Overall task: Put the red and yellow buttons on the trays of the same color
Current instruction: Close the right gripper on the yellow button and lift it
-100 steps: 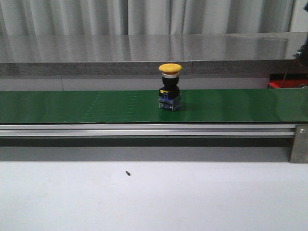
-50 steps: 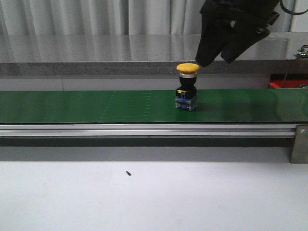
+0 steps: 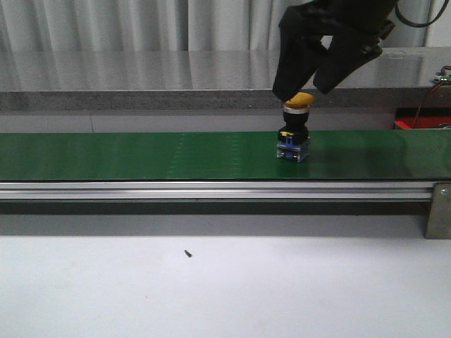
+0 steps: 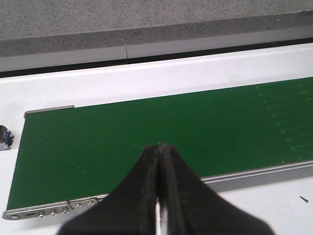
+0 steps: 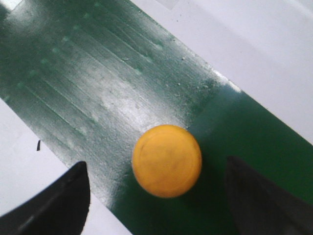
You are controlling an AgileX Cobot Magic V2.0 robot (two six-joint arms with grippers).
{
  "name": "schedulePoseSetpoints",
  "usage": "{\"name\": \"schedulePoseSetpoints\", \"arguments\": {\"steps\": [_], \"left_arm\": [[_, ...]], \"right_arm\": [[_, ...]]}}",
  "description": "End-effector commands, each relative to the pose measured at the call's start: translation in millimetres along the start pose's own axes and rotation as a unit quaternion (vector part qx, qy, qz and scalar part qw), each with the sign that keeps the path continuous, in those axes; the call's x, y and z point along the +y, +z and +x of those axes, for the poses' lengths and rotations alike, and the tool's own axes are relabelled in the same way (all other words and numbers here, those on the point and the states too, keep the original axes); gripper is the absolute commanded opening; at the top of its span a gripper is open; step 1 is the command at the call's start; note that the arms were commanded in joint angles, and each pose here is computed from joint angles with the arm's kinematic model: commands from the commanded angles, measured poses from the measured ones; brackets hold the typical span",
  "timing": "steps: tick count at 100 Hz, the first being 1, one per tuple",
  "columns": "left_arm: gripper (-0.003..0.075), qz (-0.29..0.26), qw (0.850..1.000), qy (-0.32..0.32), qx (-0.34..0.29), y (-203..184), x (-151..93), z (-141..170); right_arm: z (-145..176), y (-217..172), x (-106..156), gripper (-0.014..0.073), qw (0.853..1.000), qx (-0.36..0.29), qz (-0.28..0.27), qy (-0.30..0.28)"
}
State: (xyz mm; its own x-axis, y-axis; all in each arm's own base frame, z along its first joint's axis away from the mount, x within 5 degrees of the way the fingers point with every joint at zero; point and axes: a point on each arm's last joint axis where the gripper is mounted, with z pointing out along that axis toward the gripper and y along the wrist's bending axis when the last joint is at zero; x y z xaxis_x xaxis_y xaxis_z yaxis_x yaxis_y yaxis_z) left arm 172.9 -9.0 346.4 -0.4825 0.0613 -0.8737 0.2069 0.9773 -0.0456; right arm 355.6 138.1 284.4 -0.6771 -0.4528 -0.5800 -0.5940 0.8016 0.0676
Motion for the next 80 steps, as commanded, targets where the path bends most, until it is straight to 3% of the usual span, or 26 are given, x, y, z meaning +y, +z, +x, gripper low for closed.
{"name": "schedulePoseSetpoints", "arguments": {"steps": [1, 18, 46, 80], "left_arm": [[-0.002, -0.006, 0.999, -0.007, -0.049, -7, -1, -14], [-0.002, -0.006, 0.999, -0.007, -0.048, -7, -1, -14], [-0.002, -0.005, 0.999, -0.007, -0.047, -7, -1, -14], [-0.002, -0.005, 0.999, -0.007, -0.047, -7, -1, -14]], "right_arm": [[-12, -8, -4, 0.0568, 0.999, -0.04, 0.021, -0.012], [-9, 11, -10, 0.0505, 0.999, -0.024, 0.033, -0.013], [-9, -5, -8, 0.0218, 0.999, -0.019, 0.035, -0.011], [18, -69, -39, 0.0214, 0.997, 0.014, 0.051, 0.055]]}}
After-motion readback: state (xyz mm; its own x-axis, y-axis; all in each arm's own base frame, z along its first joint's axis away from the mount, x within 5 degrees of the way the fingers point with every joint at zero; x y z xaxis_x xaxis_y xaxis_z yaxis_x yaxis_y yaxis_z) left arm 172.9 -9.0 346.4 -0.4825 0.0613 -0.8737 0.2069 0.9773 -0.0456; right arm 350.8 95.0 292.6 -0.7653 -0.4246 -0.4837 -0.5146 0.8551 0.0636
